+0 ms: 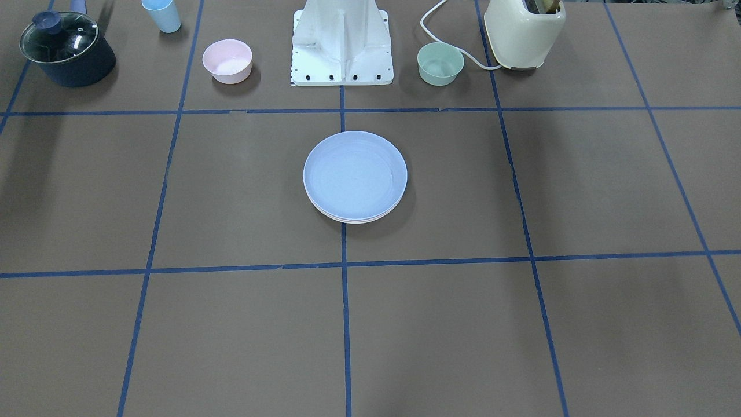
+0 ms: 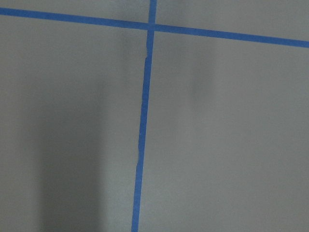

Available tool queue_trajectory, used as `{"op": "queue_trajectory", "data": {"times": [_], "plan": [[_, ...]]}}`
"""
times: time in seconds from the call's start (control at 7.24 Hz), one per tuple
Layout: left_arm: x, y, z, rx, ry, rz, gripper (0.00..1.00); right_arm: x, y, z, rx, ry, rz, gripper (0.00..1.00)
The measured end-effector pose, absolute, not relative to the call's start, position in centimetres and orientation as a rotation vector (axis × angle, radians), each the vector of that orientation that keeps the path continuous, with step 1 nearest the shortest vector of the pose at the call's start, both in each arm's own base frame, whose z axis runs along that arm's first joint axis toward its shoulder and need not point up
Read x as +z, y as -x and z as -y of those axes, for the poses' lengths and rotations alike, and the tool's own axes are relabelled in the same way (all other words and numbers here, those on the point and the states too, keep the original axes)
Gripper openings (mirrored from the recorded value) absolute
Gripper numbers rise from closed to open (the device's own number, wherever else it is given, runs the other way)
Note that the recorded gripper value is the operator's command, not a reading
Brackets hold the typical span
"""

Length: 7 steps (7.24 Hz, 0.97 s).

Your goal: Stack three plates with pink and blue

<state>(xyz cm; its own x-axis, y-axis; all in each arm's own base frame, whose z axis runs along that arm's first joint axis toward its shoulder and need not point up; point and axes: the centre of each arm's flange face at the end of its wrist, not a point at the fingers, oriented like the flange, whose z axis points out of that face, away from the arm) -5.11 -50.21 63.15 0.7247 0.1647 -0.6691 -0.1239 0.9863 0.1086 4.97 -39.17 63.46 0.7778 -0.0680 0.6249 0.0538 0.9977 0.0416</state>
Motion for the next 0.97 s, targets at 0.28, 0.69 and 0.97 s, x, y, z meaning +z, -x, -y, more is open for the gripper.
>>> {"op": "queue_trajectory", "data": {"times": [0.28,0.69,0.97], "plan": [[64.2,5.0,50.2,0.154,-0.048,-0.741,1.00,63.5,-5.0,39.2,-0.062,-0.020,0.677,1.00],[64.8,5.0,50.2,0.151,-0.040,-0.741,1.00,63.4,-4.9,39.2,-0.060,-0.019,0.678,1.00],[64.9,5.0,50.1,0.149,-0.038,-0.742,1.00,63.4,-4.9,39.2,-0.060,-0.019,0.679,1.00]]}}
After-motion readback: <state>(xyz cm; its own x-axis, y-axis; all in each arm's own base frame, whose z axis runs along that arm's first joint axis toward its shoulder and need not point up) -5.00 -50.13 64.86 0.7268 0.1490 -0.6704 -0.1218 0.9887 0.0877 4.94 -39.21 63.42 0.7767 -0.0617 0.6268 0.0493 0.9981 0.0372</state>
